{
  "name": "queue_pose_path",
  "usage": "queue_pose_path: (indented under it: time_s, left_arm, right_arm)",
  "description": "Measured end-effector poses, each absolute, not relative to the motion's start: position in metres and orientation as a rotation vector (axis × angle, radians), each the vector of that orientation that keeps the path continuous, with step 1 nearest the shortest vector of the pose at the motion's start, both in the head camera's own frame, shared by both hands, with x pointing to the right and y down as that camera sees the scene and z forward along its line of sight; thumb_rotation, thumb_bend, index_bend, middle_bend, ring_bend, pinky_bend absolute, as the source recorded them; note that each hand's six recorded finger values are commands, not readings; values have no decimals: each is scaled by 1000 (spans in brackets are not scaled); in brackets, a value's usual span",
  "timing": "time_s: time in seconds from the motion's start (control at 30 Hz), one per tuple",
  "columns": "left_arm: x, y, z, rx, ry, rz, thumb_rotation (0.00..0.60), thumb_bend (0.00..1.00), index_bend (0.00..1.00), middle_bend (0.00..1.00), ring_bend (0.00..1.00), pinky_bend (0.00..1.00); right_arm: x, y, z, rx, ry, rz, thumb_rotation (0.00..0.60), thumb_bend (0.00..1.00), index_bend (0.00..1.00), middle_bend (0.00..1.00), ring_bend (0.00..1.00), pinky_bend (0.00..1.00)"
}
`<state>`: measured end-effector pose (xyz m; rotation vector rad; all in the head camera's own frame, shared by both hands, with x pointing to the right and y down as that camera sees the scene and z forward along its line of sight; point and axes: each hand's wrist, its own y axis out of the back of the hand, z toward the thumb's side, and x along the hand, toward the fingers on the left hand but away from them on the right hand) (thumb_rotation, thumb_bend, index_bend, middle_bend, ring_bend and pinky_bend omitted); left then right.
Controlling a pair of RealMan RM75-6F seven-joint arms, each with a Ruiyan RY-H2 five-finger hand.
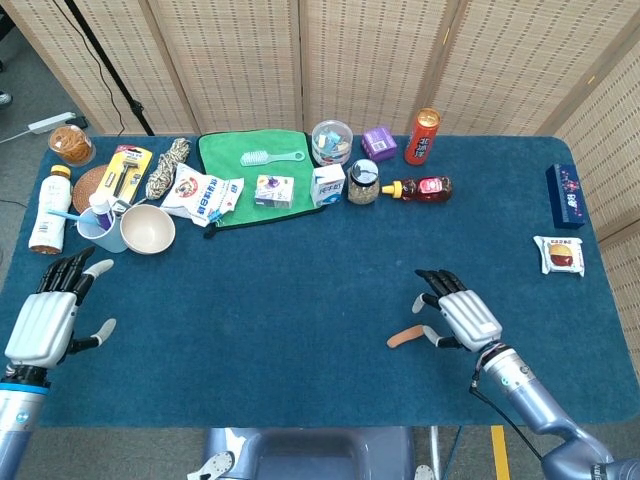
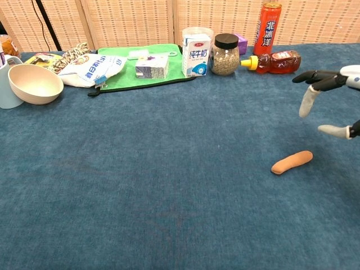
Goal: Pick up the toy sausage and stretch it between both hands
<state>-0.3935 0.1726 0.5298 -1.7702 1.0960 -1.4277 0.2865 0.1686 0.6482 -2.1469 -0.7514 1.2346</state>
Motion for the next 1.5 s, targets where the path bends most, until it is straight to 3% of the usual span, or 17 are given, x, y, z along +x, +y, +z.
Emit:
queue_pose_path:
  time_s: [0.67, 1.5]
  left_arm:
    - [-399, 171, 529, -1730, 1108, -1437, 600, 256, 178, 34, 8, 20]
    - [-405, 173, 530, -1731, 1119, -1447, 600, 256, 178, 34, 8, 20]
  right_arm:
    - [277, 179, 690, -2108, -591, 1259, 600, 392, 407, 45, 0, 0]
    - [293, 189, 705, -2046, -564, 1313, 600, 391, 408, 58, 0, 0]
